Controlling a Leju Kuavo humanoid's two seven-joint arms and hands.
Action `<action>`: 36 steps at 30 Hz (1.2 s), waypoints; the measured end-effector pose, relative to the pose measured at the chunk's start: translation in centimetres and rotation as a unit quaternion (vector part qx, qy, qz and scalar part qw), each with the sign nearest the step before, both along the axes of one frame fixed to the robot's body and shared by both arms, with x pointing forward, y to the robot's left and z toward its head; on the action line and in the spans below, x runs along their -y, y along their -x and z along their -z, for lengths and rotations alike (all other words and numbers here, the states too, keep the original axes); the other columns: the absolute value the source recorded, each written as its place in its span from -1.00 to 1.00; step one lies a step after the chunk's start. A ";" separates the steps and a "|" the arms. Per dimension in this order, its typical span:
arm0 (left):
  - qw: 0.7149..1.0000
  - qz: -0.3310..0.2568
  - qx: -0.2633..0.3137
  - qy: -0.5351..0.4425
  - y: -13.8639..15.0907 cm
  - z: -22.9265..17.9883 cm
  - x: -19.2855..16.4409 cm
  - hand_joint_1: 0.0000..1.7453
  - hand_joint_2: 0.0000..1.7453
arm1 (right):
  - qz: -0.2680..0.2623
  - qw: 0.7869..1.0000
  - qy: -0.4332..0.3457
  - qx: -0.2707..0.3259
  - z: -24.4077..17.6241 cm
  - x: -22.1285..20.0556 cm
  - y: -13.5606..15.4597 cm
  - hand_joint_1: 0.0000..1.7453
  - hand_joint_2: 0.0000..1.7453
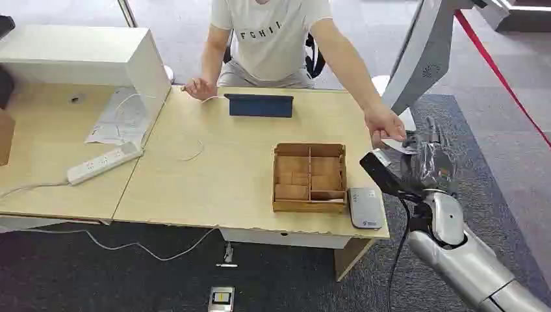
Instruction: Pass the card to the sensor for recognition and then transmit it.
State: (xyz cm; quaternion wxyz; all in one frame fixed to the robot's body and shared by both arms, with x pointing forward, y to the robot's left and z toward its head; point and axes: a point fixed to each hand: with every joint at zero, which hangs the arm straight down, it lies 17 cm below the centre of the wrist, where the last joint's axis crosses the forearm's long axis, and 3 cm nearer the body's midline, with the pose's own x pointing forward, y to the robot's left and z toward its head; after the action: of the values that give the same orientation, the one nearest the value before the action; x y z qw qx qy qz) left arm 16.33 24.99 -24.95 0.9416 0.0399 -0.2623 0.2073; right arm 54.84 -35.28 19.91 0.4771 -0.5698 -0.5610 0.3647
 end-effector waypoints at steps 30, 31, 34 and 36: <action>1.000 0.000 0.002 0.000 -0.1 0.0 0.0 -1.00 -1.00 | -0.043 0.998 -0.011 -0.047 5.4 -2.6 0.5 1.00 1.00; 1.000 0.000 0.002 0.000 -0.1 0.0 0.0 -1.00 -1.00 | -0.043 0.998 -0.011 -0.052 5.9 -2.7 0.6 1.00 1.00; 1.000 0.001 0.003 0.000 -0.1 -0.1 0.0 -1.00 -1.00 | -0.041 0.997 -0.019 -0.064 7.2 -2.8 0.7 1.00 1.00; 1.000 0.003 0.003 0.000 -0.1 -0.1 0.0 -1.00 -1.00 | -0.038 0.996 -0.017 -0.073 8.1 -2.7 0.7 1.00 1.00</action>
State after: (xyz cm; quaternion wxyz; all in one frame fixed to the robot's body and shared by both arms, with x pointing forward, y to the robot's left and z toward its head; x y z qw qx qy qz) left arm 16.45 24.96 -24.88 0.9414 0.0383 -0.2657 0.2044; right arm 54.11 -32.53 11.84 0.5123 -0.5118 -0.5516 0.4140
